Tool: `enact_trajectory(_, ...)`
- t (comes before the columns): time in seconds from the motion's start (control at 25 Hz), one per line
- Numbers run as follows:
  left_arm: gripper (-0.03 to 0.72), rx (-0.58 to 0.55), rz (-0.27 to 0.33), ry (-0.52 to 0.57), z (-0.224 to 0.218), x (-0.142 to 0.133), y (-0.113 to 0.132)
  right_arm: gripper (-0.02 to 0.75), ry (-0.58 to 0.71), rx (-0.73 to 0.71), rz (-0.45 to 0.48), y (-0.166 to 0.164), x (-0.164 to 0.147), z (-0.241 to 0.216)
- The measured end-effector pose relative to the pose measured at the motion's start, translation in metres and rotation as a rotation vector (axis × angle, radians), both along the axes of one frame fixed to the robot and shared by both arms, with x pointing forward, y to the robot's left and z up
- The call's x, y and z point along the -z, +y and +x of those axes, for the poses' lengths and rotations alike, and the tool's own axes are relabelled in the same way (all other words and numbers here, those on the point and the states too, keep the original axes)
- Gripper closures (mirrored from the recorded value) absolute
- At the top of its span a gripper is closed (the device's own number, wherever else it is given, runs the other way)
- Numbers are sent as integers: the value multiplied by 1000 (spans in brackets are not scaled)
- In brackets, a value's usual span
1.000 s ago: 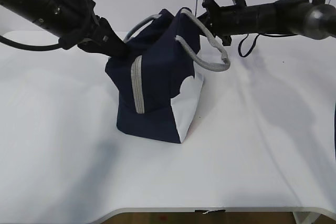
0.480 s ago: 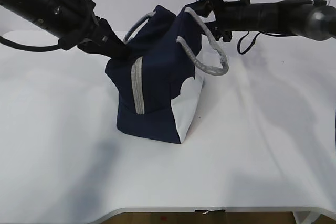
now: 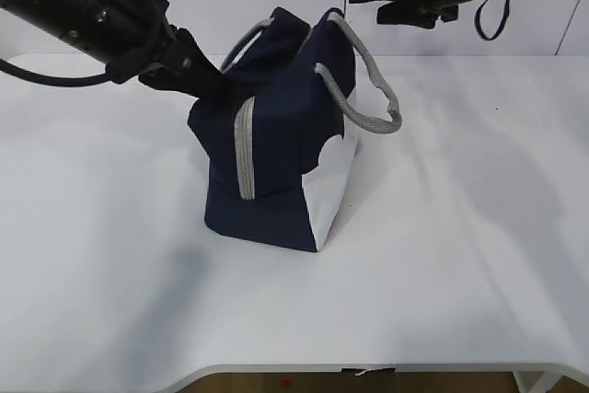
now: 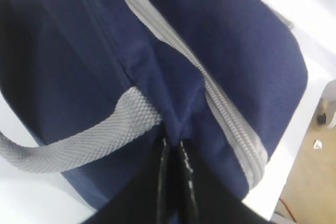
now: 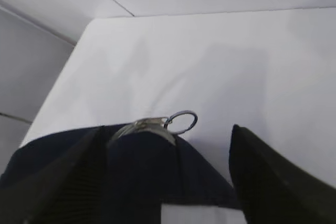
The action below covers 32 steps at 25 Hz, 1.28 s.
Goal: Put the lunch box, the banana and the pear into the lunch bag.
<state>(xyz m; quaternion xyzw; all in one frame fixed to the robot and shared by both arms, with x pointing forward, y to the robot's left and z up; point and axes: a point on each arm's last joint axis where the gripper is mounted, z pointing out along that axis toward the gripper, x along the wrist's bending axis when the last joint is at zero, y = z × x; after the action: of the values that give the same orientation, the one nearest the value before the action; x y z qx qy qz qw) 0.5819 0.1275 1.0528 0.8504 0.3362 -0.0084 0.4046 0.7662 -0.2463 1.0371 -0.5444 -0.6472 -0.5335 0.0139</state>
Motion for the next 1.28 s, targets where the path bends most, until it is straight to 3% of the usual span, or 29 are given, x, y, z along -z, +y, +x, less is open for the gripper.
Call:
enact_trajectory(0.12,618,-11,-11,-3,1,-1,0,164,-14,-31,-121,-3,-30,-17)
enact_trajectory(0.4,306,-49,-72,-3,2,-6,-3,163,9,-61,-318,-11,-86,-58)
enact_trajectory(0.56,267,-92,-101,-75,-2,-26,1,163,46,-55,-413,-17,-103,-76)
enact_trajectory(0.8,260,-143,-159,-138,-8,-73,4,163,102,39,-482,-23,-113,-86)
enact_trajectory(0.92,259,-168,-105,-126,-11,-87,10,163,80,61,-505,-20,-127,-95)
enact_trajectory(1.08,258,-208,26,-53,-19,-92,20,163,23,65,-509,-8,-155,-116)
enact_trajectory(1.28,258,-268,159,6,-35,-99,36,163,-18,55,-585,12,-175,-147)
